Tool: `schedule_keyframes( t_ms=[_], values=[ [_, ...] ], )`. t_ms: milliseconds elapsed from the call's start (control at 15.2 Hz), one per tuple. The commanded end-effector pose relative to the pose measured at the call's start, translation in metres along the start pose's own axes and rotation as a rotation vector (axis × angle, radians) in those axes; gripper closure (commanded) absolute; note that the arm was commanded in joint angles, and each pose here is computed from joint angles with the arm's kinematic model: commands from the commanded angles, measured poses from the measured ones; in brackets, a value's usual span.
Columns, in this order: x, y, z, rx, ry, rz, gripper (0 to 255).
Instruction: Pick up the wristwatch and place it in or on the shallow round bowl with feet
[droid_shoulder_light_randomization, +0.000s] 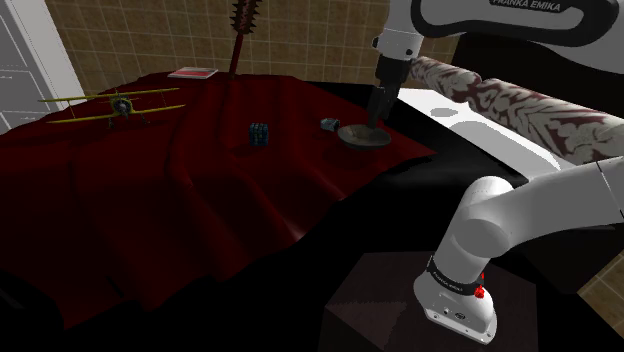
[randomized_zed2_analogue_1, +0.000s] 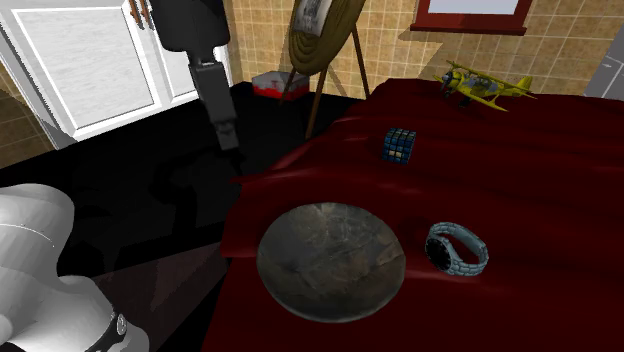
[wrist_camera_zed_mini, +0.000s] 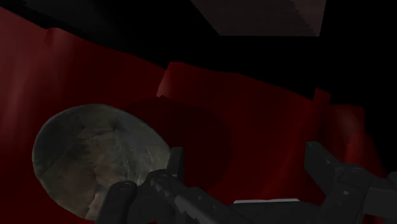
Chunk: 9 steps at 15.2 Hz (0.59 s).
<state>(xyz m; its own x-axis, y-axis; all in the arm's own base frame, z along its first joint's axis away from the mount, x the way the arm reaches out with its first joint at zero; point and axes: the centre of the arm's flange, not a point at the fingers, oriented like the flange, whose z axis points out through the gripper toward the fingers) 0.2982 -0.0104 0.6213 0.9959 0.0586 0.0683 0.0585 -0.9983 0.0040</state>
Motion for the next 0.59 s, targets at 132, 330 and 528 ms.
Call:
schedule_keyframes(
  t_ms=[132,330,528],
  values=[
    [0.018,0.019,0.007,0.001,-0.005,-0.004,0],
    [0.045,0.046,0.019,0.002,-0.012,-0.01,0],
    [0.073,0.074,0.03,0.003,-0.019,-0.017,0]
  ],
)
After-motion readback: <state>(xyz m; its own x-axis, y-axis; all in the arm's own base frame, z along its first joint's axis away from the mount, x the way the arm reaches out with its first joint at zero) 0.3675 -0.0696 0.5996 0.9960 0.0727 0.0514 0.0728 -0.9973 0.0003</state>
